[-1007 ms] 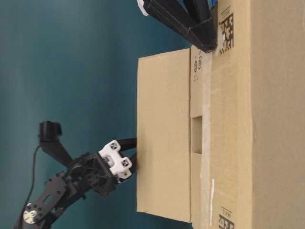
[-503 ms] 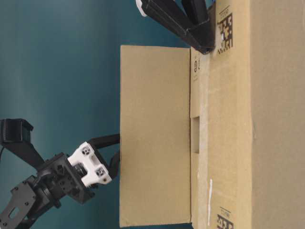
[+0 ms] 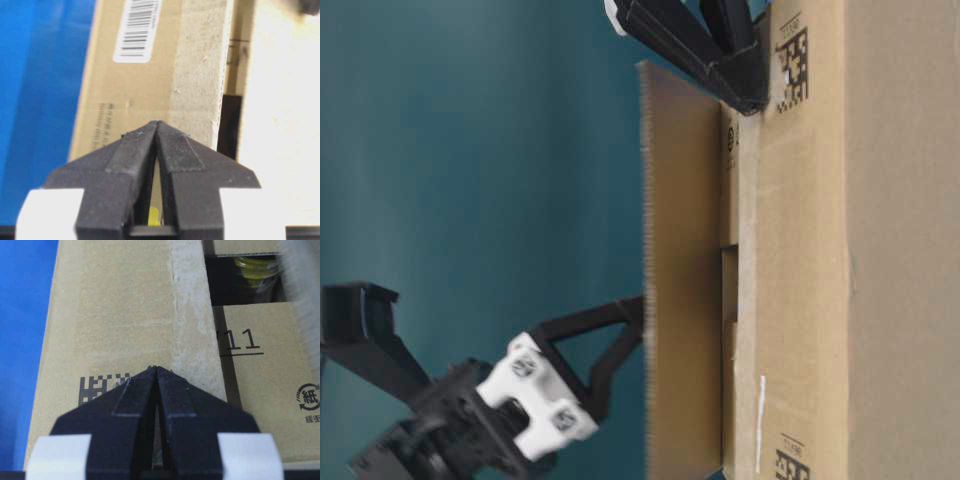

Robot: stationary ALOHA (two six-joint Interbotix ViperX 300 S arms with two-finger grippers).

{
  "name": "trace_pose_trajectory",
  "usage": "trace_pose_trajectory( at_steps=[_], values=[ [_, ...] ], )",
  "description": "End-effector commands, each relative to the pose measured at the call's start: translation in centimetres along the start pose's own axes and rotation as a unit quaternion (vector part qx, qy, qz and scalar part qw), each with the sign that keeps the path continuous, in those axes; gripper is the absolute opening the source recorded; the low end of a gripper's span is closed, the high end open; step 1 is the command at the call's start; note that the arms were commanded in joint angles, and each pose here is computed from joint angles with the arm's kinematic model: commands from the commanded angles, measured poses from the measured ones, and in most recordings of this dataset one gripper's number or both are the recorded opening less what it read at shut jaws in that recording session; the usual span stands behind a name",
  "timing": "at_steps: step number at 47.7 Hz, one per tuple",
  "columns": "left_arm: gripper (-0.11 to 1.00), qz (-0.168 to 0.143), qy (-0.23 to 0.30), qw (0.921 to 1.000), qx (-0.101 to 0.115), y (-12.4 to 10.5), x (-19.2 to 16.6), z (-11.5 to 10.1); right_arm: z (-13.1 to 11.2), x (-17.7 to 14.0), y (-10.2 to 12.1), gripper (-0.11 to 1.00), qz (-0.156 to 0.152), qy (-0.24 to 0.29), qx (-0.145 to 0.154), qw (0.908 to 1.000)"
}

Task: Close the cardboard box.
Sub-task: 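Fold the back flap forward with the left gripper onto the front flap, then press both grippers along the closed seam from left and right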

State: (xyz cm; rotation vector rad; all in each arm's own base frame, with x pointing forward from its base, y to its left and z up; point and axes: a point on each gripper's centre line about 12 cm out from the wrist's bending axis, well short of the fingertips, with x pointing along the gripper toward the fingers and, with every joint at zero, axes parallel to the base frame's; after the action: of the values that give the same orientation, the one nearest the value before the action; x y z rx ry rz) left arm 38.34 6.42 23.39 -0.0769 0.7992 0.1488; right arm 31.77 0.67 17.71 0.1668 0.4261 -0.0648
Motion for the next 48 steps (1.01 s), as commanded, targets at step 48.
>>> trace_pose_trajectory(
  at_steps=[48],
  values=[
    [0.00, -0.009, -0.055, 0.9967, -0.059, -0.8, 0.9, -4.5, 0.4, 0.4, -3.2, 0.00, -0.046, -0.006, 0.019, 0.9988]
  ],
)
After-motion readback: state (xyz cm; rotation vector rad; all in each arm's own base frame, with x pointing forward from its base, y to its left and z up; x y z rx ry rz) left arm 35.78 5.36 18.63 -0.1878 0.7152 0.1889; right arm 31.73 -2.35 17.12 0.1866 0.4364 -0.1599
